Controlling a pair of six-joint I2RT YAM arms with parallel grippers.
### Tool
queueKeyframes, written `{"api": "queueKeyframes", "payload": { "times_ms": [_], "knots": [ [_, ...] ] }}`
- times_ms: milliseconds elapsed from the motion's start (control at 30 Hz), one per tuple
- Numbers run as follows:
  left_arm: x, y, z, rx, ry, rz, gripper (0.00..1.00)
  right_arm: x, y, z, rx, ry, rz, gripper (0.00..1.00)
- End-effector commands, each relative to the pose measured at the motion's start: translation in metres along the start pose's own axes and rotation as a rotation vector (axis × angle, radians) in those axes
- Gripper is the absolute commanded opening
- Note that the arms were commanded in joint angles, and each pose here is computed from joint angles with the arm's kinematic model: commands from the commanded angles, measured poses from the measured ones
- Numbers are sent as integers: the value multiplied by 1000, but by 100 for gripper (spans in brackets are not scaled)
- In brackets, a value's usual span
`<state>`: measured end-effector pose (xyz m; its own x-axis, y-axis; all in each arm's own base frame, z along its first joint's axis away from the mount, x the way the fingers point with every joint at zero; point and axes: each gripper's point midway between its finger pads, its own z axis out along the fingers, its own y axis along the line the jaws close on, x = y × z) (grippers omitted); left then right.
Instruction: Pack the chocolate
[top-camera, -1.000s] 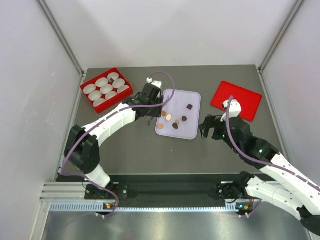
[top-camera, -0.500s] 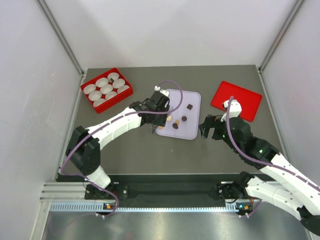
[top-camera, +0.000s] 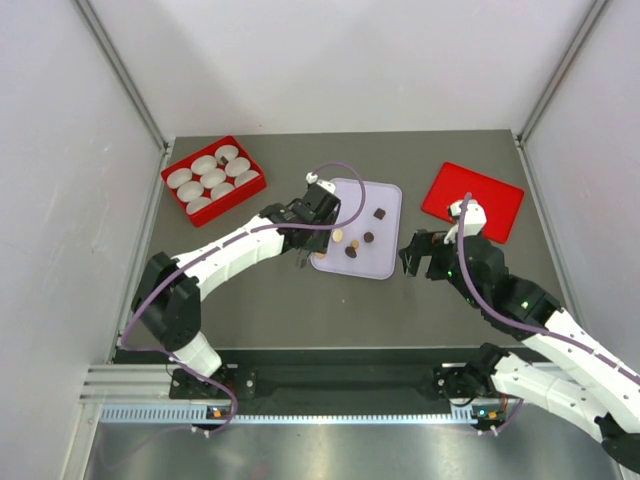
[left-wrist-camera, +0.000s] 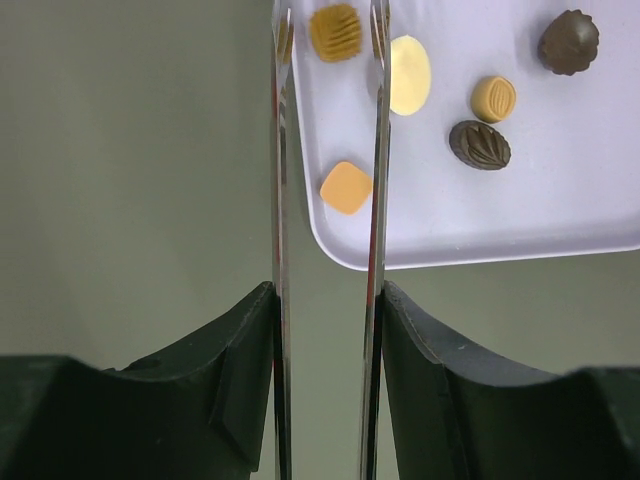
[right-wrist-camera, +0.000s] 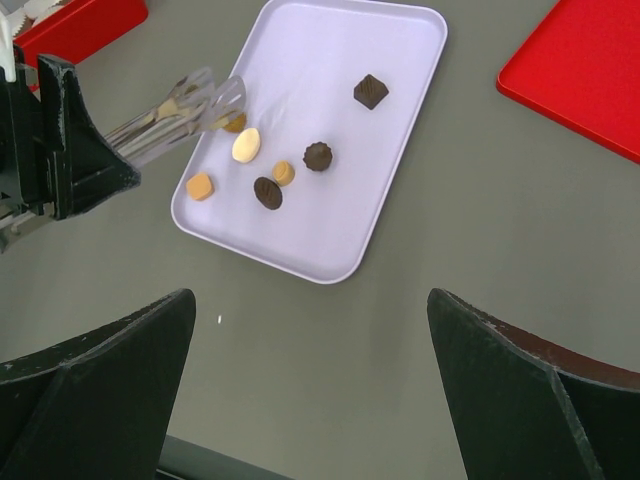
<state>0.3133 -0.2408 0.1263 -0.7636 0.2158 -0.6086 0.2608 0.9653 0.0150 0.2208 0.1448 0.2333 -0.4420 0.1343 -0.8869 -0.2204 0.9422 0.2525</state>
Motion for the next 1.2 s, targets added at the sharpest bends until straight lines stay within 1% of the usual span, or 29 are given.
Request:
{"api": "queueKeyframes", "payload": {
  "times_ms": [0, 167, 400, 600, 867, 1167],
  "knots": [
    [-4, 5, -9, -17, -34, -7, 49, -4, -1, -1, 7, -20, 15, 100],
    [7, 2, -3, -6, -9, -5, 49, -3, 0, 0, 6, -19, 19, 100],
    [10, -3, -1, 18, 3, -6, 49, -4, -1, -1, 6, -24, 19, 100],
    [10, -15, -4, 66, 8, -14, 49, -2, -1, -1, 6, -23, 24, 100],
    [21, -11, 8, 18, 49, -9, 49, -3, -2, -2, 6, -27, 25, 100],
    [12, -10, 16, -17, 33, -5, 48, -2, -2, -3, 1, -29, 28, 100]
  ]
}}
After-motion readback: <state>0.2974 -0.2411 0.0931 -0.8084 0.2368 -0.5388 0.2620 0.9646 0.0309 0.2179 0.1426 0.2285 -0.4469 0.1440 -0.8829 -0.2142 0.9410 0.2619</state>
